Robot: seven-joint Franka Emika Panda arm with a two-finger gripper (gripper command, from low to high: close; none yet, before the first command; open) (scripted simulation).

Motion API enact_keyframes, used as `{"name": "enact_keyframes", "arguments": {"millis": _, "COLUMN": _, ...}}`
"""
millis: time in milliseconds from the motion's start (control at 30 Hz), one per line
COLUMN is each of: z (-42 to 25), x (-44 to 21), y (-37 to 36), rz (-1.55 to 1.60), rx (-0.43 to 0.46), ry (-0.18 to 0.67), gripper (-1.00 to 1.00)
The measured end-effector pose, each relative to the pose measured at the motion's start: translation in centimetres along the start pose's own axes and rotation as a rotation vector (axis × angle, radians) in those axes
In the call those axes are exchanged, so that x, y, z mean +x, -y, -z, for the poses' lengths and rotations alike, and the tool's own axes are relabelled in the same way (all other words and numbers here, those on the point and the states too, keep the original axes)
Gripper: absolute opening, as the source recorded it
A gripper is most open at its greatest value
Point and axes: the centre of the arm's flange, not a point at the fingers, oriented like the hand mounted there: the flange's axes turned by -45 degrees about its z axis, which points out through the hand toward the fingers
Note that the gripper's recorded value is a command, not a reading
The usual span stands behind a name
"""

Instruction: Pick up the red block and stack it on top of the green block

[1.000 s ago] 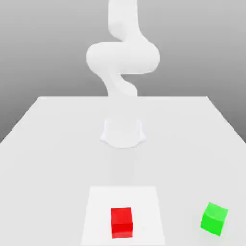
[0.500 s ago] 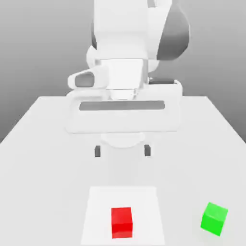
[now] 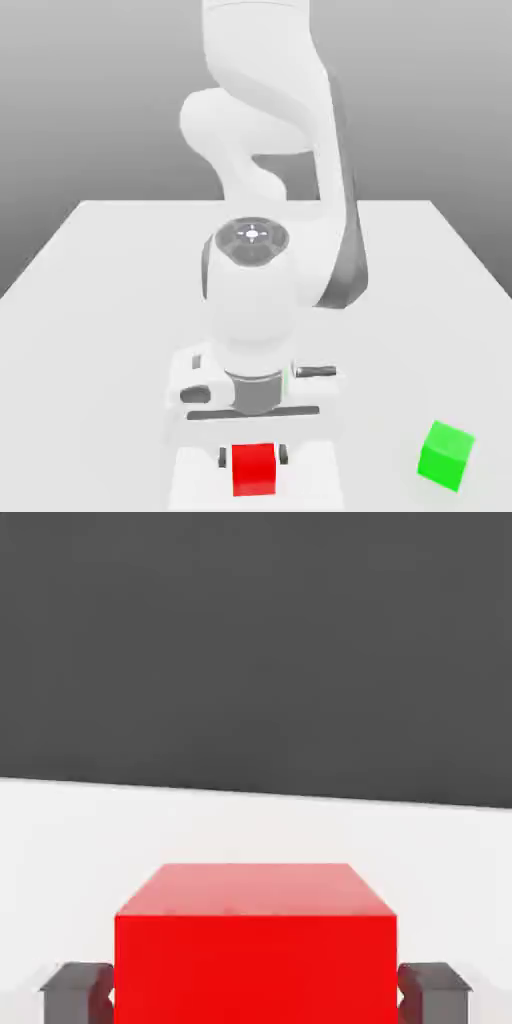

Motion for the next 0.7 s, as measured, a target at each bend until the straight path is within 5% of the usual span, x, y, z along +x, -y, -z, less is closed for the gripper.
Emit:
{"name": "enact_keyframes", "arguments": {"millis": 267, "z": 5.1, "x": 0.0, "y": 0.2, "rz": 0.004, "rx": 0.000, "ry": 0.000, "gripper": -1.00}}
{"name": "enact_keyframes", "arguments": {"millis": 500, "z": 8.3, "x": 0.2, "y": 16.9, "rz": 0.305, "rx": 0.003, "ry": 0.001, "gripper": -1.00}}
{"name": "enact_keyframes", "arguments": {"millis": 633, "z": 4.8, "x": -0.9, "y": 23.5, "rz": 0.422, "rx": 0.000, "ry": 0.000, "gripper": -1.00}}
{"name": "enact_keyframes", "arguments": {"millis": 667, "z": 3.8, "x": -1.0, "y": 23.8, "rz": 0.428, "rx": 0.000, "ry": 0.000, "gripper": 1.00}}
{"name": "enact_keyframes", "arguments": {"millis": 700, "z": 3.8, "x": -1.0, "y": 23.8, "rz": 0.428, "rx": 0.000, "ry": 0.000, "gripper": 1.00}}
